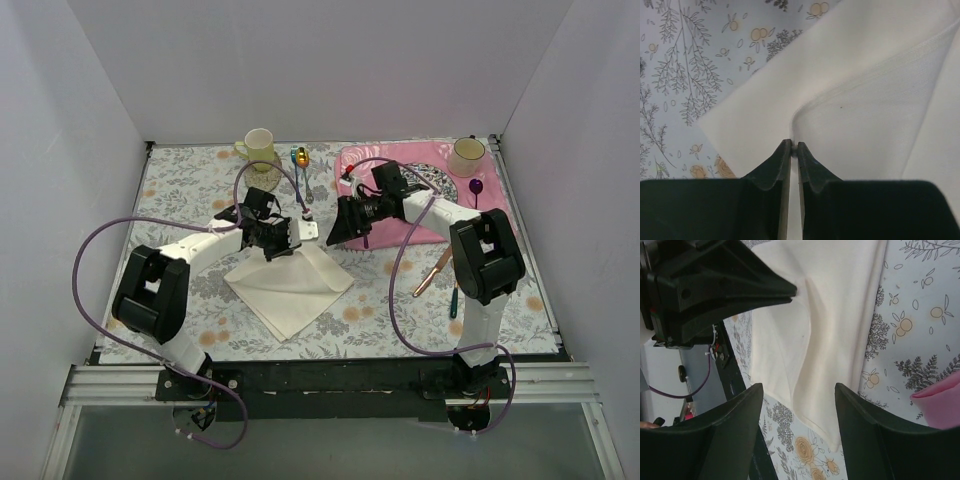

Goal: Fold the napkin into a case and place the utensils inside
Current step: Fold the top corner of the square-folded napkin at the center of the board.

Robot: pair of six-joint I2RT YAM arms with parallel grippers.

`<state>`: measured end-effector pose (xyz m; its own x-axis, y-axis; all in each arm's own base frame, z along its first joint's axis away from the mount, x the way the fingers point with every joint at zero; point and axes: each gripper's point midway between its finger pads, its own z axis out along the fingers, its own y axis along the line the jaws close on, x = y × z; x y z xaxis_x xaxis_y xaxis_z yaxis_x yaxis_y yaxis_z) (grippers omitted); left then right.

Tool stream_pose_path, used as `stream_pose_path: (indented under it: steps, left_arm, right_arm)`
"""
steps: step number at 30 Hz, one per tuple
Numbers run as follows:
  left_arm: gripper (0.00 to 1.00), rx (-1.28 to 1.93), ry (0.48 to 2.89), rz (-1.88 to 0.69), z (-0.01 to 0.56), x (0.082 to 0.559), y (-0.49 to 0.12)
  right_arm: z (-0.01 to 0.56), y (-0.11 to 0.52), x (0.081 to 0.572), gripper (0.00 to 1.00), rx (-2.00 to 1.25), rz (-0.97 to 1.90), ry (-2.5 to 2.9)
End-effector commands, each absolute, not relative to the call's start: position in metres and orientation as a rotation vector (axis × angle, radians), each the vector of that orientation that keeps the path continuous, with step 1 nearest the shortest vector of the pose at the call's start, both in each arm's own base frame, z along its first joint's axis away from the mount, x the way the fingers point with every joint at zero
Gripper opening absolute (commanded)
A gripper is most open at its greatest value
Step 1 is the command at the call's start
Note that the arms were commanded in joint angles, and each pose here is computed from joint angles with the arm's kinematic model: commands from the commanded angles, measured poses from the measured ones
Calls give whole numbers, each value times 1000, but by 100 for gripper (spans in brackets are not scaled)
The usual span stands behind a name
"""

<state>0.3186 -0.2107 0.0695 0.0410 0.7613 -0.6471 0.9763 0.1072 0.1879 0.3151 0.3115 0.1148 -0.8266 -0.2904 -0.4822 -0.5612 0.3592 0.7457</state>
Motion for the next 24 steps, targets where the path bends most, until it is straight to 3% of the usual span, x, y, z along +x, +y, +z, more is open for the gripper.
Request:
stream_pose_path:
  steps: [1, 15, 24]
  left_arm:
    - [0, 1638, 1688, -401, 87, 358, -218]
    - [0, 1595, 1698, -361, 80, 398, -214]
    - [0, 1610, 1680, -338, 81, 408, -215]
  right_arm:
    - [127, 315, 309, 65, -798, 1481, 2281]
    - [122, 314, 301, 33, -778, 1515, 2303]
    - [101, 327, 283, 28, -816, 1522, 2350]
